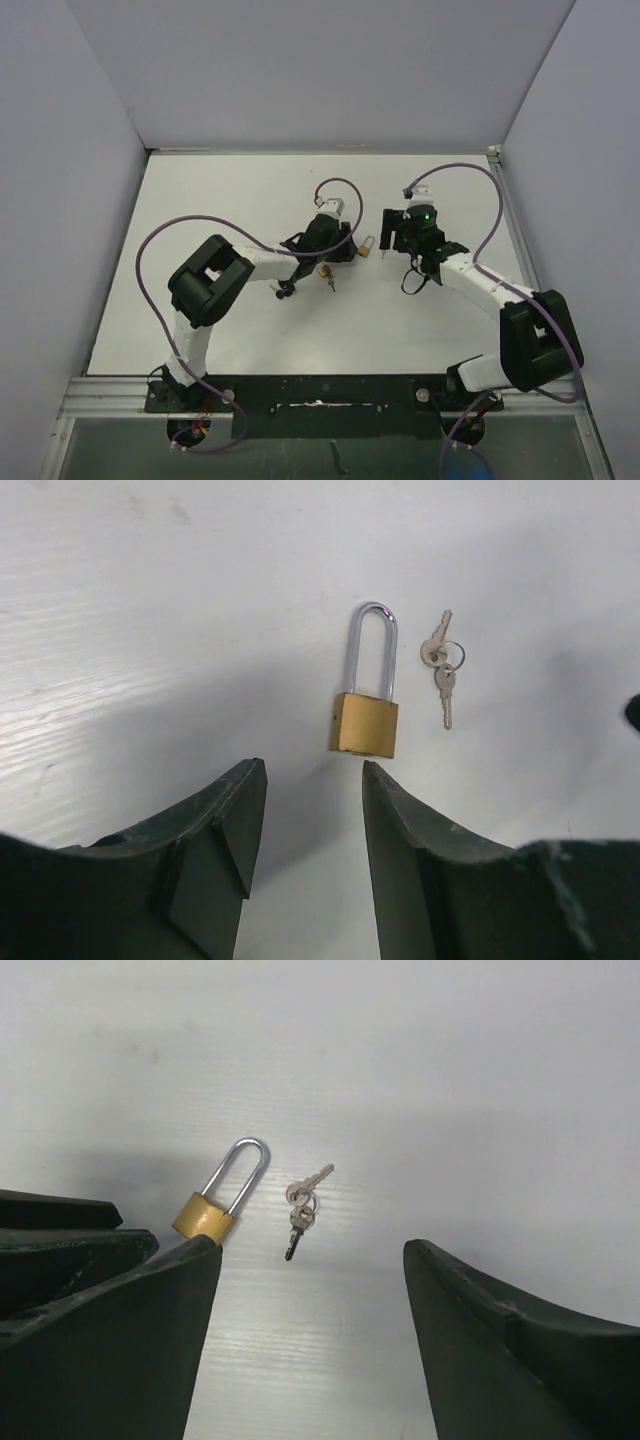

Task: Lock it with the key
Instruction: Place the lock at the center of the board, then pick up the lock from the center of the board.

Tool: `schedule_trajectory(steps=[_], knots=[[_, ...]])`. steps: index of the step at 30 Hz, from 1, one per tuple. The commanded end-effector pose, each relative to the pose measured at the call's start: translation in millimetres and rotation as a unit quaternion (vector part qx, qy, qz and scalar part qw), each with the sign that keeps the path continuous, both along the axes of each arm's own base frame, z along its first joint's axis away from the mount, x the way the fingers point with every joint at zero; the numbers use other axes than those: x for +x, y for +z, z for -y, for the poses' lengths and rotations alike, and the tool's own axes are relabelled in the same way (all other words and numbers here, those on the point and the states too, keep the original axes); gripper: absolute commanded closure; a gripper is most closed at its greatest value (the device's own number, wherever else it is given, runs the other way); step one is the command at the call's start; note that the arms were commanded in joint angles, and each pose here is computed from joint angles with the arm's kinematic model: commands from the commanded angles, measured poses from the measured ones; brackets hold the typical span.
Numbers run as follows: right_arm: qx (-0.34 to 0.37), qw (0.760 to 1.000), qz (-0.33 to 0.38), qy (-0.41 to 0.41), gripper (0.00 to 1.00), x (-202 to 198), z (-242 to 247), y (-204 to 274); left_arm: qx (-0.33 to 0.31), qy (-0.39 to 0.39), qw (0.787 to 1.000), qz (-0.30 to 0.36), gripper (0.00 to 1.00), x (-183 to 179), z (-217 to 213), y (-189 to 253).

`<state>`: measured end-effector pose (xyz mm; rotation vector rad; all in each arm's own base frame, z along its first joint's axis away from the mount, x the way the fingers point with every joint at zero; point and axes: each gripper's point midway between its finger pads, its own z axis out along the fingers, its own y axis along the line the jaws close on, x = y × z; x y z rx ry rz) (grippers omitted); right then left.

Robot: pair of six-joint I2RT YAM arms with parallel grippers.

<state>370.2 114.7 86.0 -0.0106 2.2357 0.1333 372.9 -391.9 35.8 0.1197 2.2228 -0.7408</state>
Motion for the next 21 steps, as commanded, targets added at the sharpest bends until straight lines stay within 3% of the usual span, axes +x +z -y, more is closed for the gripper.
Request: schedule_trajectory(steps=[1, 2, 8, 12, 17, 21], knots=[[0.038, 0.995, 0.090, -0.001, 0.06, 10.8, 3.2, 59.9, -0.037, 0.032, 0.995, 0.089, 0.58, 18.3, -17.7, 85.6], [0.061, 0.994, 0.093, 0.006, 0.01, 11.2, 2.1, 65.7, -0.035, 0.035, 0.994, 0.097, 0.58, 17.4, -22.3, 91.3], [0.249, 0.958, 0.135, 0.031, 0.02, 14.0, 21.1, 87.8, -0.013, 0.058, 0.987, 0.150, 0.58, 11.8, -52.8, 125.3], [0.240, 0.954, 0.166, 0.070, 0.00, 7.3, 17.3, 93.6, 0.001, 0.064, 0.982, 0.178, 0.57, 6.6, -70.3, 143.8], [0.215, 0.960, 0.140, 0.114, 0.11, 0.8, -6.5, 88.7, 0.018, 0.052, 0.979, 0.195, 0.59, -0.1, -86.4, 155.1], [0.139, 0.966, 0.135, 0.171, 0.12, -12.2, -43.7, 84.5, 0.012, 0.032, 0.978, 0.204, 0.60, -6.1, -97.3, 164.8]])
